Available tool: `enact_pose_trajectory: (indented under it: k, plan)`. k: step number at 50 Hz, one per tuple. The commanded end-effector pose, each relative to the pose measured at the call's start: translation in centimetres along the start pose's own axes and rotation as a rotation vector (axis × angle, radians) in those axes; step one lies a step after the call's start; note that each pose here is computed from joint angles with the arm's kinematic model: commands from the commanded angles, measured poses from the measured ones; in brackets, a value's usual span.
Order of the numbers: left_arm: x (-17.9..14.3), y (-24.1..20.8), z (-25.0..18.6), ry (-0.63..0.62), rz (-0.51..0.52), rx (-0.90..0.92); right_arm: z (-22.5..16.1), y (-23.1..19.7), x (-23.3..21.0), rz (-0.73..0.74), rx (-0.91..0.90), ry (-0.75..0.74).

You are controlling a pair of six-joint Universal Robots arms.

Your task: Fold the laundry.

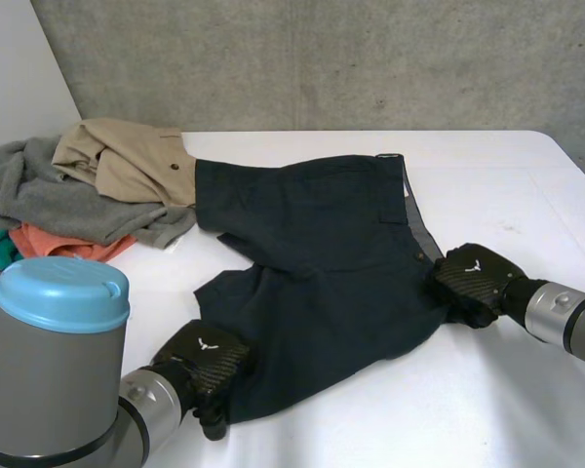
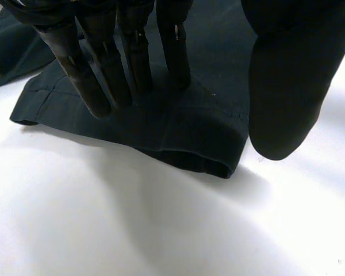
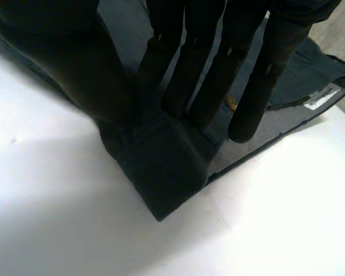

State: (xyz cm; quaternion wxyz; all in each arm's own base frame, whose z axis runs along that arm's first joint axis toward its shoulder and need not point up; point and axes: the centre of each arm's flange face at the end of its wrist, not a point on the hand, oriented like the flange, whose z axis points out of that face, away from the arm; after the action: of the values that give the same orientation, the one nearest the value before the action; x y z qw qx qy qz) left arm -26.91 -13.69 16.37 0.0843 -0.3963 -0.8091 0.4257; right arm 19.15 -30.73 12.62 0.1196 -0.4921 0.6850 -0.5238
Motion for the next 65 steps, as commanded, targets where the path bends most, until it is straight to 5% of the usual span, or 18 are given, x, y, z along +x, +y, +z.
enact_pose_trajectory:
  k: [1,28,35,43,48,59,65]
  plan:
    - [0.4,0.2,0.4,-0.015,0.035,0.029,0.4,-0.7,-0.4,0.084,0.032,0.01]
    - [0.3,-0.3,1.7,-0.138,0.196,0.121,-1.5,-3.2,-0.3,0.125,0.002,0.094]
    - [0.2,-1.3,-1.1,-0.083,0.23,0.115,-6.2,-5.5,-1.3,0.051,-0.137,0.03]
    - [-0.2,-0.8,-3.7,0.064,0.28,-0.058,-11.1,-5.9,-3.5,-0.111,-0.339,-0.221]
    - [-1.7,-2.6,-1.2,0.072,0.259,-0.012,-8.9,-6.2,-3.3,-0.047,-0.29,-0.183]
    - [-8.1,-11.0,7.2,-0.179,0.241,0.268,-1.3,-7.0,1.1,0.131,-0.182,0.11]
    - [-9.5,-14.7,9.7,-0.219,0.201,0.381,1.3,-8.2,3.6,0.181,-0.061,0.257]
